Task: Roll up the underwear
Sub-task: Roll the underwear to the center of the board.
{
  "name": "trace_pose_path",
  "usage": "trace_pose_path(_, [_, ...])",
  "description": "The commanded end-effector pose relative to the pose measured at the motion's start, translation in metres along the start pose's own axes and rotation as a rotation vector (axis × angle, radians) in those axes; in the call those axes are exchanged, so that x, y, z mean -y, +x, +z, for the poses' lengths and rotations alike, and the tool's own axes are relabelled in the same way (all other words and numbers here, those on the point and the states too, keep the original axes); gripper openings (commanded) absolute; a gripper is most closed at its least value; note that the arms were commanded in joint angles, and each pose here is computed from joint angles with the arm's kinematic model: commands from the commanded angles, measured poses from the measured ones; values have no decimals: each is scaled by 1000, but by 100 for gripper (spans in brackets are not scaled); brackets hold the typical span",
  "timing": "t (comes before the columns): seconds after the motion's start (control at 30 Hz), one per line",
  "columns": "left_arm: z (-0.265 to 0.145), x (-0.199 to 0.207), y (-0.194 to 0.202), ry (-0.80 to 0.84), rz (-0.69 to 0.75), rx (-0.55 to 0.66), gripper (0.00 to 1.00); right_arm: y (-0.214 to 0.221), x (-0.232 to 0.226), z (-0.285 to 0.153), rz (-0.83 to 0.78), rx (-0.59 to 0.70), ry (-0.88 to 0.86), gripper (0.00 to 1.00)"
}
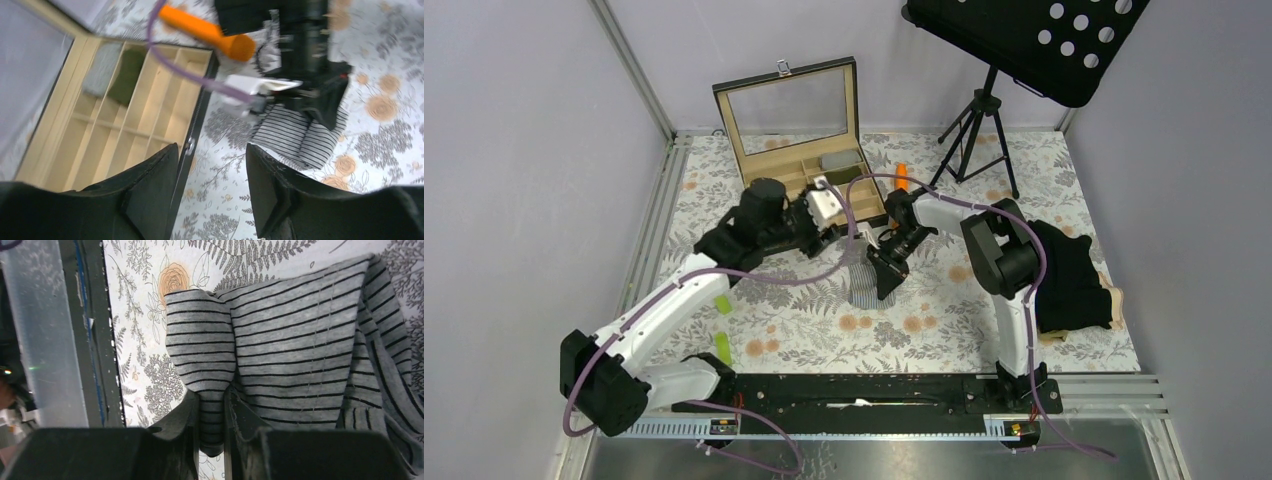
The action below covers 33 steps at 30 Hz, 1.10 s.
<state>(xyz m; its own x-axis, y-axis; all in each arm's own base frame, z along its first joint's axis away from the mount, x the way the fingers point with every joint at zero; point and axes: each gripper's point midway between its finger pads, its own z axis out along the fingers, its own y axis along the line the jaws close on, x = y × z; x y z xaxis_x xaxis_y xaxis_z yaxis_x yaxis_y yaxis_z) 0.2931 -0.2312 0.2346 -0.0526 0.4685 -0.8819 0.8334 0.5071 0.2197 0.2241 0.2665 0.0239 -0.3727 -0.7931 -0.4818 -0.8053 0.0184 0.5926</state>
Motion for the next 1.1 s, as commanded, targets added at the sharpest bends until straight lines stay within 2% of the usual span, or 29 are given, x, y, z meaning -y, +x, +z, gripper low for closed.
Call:
trace_pose_path(0.0, [17, 50, 1, 193, 204, 33, 58, 51, 6, 6, 152, -141, -31, 0])
trace_pose_path(0.2, [51, 126, 44, 501, 214, -81, 58, 54, 22, 8, 231, -152, 4, 0])
trace_pose_path(0.37, [79, 149, 64, 608, 101, -163, 56, 56, 30, 12, 290, -174, 0, 0])
trace_pose_path(0.63, [109, 153, 105, 613, 47, -301, 53, 57, 31, 13, 294, -176, 3, 0])
trace_pose_path(0.83, [122, 151, 105, 581, -2, -300, 49, 57, 31, 13, 296, -177, 2, 0])
trace_pose_path(1.0, [122, 161, 114, 628, -45, -334, 33, 56, 29, 12, 284, -173, 3, 1])
trace_pose_path(1.07, [120, 165, 125, 648, -61, -372, 28, 53, 26, 9, 260, -159, 8, 6])
